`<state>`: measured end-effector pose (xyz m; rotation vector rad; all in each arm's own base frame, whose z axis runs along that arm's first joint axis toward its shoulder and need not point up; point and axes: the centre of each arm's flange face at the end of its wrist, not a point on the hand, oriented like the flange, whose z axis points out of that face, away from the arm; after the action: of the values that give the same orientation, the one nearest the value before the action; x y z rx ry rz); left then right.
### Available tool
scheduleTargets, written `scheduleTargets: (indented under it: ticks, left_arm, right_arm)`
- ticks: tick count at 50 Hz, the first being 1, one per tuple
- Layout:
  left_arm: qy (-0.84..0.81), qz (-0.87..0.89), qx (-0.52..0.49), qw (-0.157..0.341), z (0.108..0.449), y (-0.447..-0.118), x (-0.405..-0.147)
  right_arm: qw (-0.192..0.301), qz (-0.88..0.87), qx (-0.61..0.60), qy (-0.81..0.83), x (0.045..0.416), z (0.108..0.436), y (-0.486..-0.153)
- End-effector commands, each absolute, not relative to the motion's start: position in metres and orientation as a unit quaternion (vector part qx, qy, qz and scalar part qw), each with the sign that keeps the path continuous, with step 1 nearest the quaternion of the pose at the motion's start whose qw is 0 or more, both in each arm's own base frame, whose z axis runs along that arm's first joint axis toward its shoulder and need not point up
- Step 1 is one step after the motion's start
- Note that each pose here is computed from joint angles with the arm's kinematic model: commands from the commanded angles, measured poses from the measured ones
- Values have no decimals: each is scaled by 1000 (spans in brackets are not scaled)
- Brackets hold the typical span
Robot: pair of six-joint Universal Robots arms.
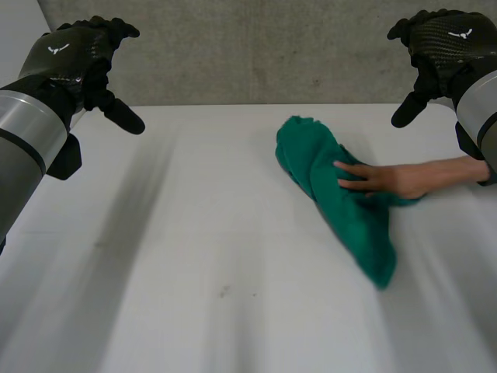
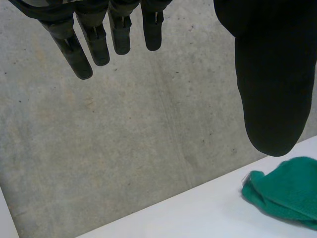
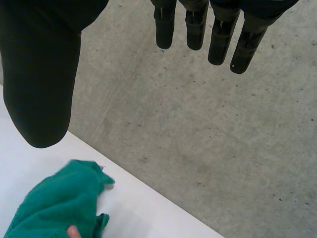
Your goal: Fold the towel.
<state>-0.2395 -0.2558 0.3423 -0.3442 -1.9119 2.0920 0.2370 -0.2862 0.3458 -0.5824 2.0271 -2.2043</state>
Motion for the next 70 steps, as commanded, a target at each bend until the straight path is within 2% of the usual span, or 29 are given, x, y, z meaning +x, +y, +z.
scheduleTargets:
  ticks: [1,7,12,17,20,22,24,33,43,50,70]
  left_arm:
    - [-663,725,-120,143,342,-255,-240]
    - [-664,724,-121,144,342,-255,-240]
    - [-668,720,-123,144,337,-256,-241]
    - [-669,719,-124,142,333,-257,-242]
    - [-668,720,-123,142,333,-257,-242]
    - [-666,722,-124,142,333,-257,-242]
    - [-665,723,-123,142,333,-258,-242]
    - [-666,722,-123,141,331,-258,-242]
    - [-668,720,-125,143,329,-258,-244]
    - [-670,718,-125,142,328,-259,-244]
    - [-671,717,-126,145,323,-260,-246]
  right_arm:
    - [46,-722,-192,663,237,346,-286]
    - [53,-720,-199,662,239,345,-285]
    - [78,-710,-234,660,245,342,-282]
    - [57,-666,-281,688,245,324,-276]
    - [36,-597,-318,736,244,292,-274]
    - [37,-584,-320,745,244,286,-273]
    - [43,-547,-319,773,245,261,-267]
    - [78,-526,-277,800,242,206,-256]
    - [70,-503,-276,816,243,149,-263]
    - [65,-519,-274,807,243,144,-273]
    - [73,-520,-274,806,245,144,-276]
